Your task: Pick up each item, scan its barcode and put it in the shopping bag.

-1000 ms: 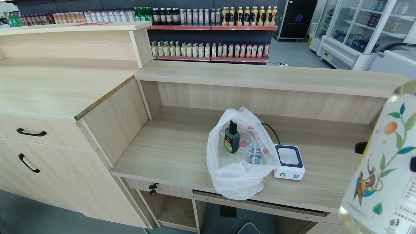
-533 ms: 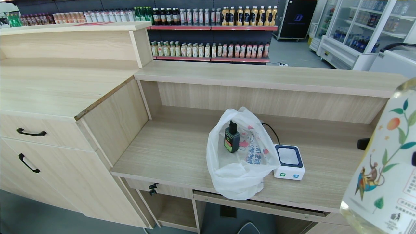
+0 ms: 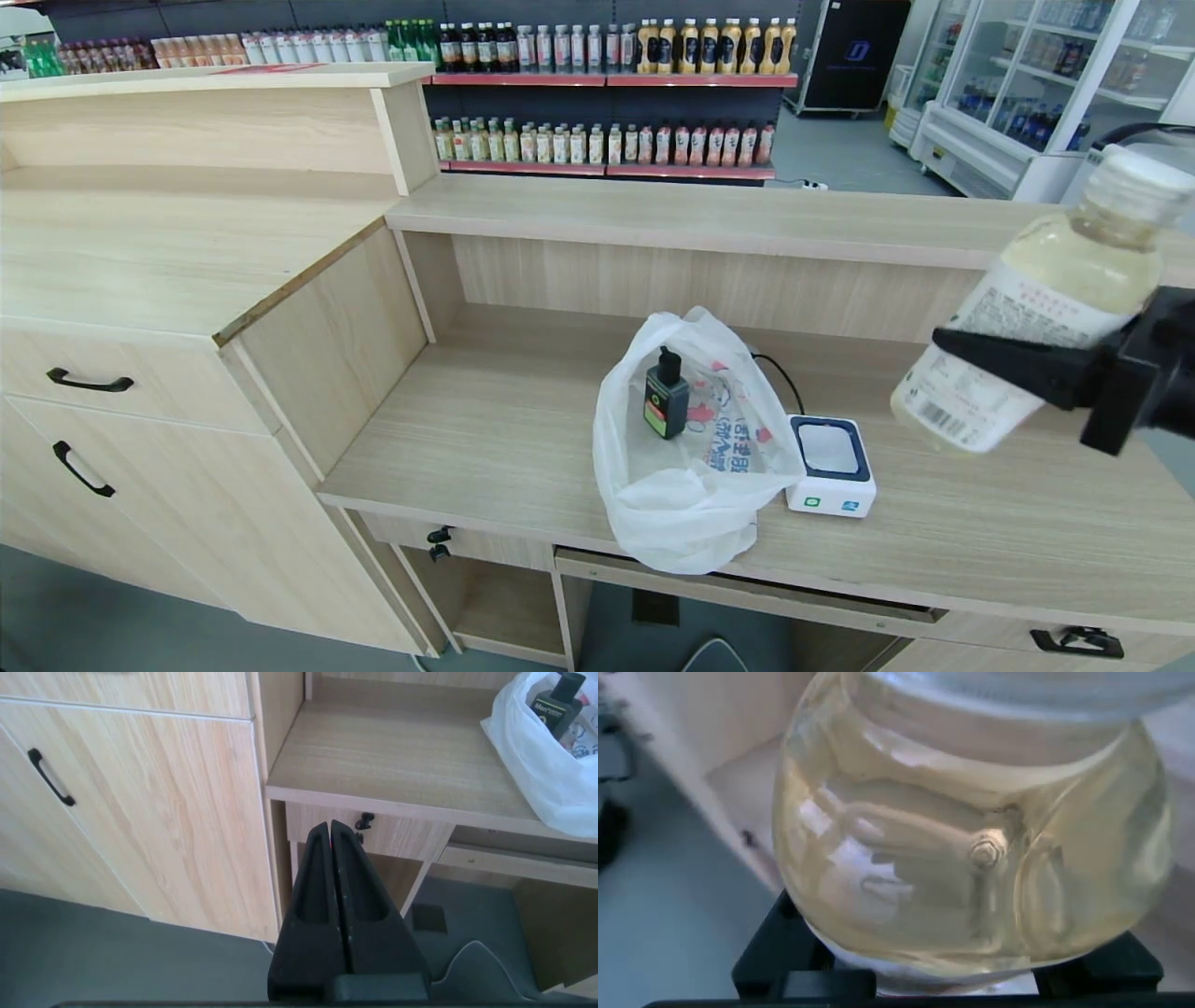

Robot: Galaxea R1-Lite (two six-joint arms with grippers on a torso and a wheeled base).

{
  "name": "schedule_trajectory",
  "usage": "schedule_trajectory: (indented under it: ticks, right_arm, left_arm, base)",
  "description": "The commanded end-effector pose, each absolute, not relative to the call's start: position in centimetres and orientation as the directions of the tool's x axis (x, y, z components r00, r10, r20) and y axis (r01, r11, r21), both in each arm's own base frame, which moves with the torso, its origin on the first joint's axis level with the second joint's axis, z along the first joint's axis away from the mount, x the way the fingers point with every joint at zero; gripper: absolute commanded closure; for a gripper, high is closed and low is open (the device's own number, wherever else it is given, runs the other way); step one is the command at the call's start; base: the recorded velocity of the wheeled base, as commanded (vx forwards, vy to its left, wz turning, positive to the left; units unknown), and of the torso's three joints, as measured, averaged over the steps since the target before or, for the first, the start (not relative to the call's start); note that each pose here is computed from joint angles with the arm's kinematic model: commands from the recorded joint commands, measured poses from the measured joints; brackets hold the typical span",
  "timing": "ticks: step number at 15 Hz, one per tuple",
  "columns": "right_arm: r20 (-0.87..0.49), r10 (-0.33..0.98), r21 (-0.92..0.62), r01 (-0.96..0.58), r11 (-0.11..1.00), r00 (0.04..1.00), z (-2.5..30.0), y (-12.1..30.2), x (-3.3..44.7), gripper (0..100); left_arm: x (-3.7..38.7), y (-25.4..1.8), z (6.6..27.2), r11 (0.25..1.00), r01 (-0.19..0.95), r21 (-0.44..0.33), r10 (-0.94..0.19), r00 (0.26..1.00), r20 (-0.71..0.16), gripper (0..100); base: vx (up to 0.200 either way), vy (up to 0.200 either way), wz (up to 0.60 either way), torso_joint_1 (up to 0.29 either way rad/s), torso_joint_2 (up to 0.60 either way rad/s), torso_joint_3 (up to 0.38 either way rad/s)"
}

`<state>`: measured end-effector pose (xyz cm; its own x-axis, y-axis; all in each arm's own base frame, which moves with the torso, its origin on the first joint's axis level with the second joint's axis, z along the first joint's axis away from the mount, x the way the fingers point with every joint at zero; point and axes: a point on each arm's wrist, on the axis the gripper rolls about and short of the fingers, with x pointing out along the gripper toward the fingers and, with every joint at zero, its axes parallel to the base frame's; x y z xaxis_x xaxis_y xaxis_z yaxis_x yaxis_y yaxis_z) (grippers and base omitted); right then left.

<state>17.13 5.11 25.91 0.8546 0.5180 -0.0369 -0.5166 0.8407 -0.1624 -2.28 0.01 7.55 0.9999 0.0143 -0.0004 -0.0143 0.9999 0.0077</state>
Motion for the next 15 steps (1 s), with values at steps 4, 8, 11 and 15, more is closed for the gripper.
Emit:
schedule_trajectory:
  ticks: [4,8,11,15]
  right_arm:
    - [-0.103,-0.039,-0.401,-0.005,0.916,0.994,19.6,3.3,21.8,100]
    - [-0.031,-0.058,-0.458,0.037,0.888,0.998,19.1,3.1,23.3,100]
    - [-0.048,-0.138,-0.589,0.083,0.804,0.989,18.6,1.0,23.9,100]
    - [-0.053,-0.150,-0.675,0.075,0.734,0.987,17.1,-0.2,25.3,100]
  left_arm:
    - [-2.3,0.0,7.5,1.000,-0.015,0.008,0.015,1.000,0.000,100]
    - [-2.3,0.0,7.5,1.000,-0.015,0.008,0.015,1.000,0.000,100]
    - [-2.3,0.0,7.5,1.000,-0.015,0.008,0.015,1.000,0.000,100]
    - [-2.3,0.0,7.5,1.000,-0.015,0.008,0.015,1.000,0.000,100]
  base:
    - [0.000,0.000,0.00,0.000,0.00,0.000]
    - [0.000,0.000,0.00,0.000,0.00,0.000]
    - [0.000,0.000,0.20,-0.001,0.00,0.001]
    - [0.000,0.000,0.60,0.002,0.00,0.002]
